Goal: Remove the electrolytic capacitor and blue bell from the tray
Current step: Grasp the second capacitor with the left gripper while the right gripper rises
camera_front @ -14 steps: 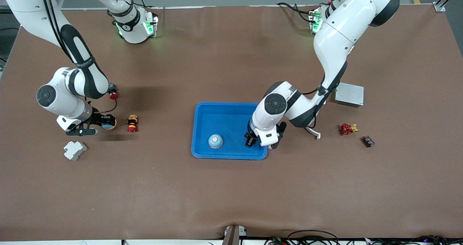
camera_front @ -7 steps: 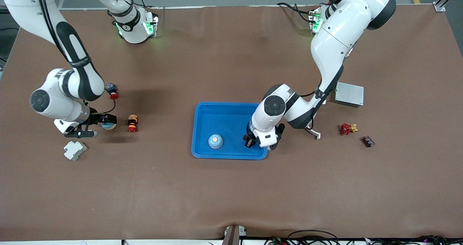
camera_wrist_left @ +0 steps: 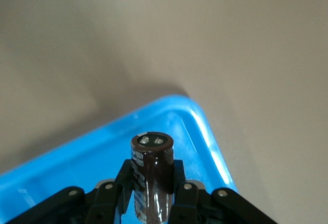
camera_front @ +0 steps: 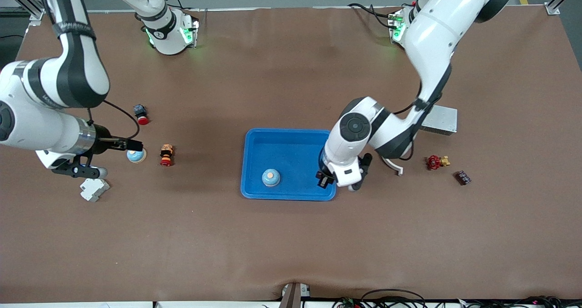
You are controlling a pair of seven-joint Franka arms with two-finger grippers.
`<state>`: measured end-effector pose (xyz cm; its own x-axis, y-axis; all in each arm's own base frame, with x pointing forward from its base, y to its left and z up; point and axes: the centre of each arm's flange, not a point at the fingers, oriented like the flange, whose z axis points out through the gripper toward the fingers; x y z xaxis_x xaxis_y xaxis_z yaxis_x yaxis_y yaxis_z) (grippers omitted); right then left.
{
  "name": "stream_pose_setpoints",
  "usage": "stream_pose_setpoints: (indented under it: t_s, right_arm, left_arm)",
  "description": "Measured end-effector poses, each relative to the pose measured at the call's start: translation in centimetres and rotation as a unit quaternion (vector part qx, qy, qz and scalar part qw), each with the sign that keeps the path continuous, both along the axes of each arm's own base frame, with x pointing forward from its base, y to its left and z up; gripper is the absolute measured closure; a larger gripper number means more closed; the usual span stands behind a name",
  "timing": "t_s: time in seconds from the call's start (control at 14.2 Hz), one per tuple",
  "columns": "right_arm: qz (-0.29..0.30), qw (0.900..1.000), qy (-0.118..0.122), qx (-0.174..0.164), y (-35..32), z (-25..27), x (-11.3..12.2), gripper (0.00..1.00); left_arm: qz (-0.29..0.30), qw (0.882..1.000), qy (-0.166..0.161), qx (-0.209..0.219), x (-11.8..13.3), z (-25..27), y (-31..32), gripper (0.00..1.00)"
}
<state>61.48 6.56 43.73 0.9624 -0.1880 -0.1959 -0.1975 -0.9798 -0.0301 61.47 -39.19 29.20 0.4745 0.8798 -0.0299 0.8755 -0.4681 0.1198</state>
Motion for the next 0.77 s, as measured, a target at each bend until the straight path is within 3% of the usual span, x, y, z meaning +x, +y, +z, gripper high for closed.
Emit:
stream_pose_setpoints:
  t_s: [0.28, 0.63, 0.77]
  right_arm:
    - [-0.069, 0.998, -0.013, -0.001, 9.0, 1.9, -0.5, 0.00]
    - [-0.147, 0.987, -0.062, 0.008, 21.3, 2.8, -2.7, 0.00]
    - [-0.170, 0.983, -0.066, 0.009, 25.3, 0.9, -3.5, 0.00]
  left_arm:
    - [-0.049, 0.997, 0.023, 0.058, 1.0, 5.1, 6.8, 0.65]
    - [-0.093, 0.988, 0.071, 0.097, -0.5, 3.3, 15.4, 0.65]
    - [-0.084, 0.987, 0.095, 0.101, -0.9, 1.8, 19.4, 0.65]
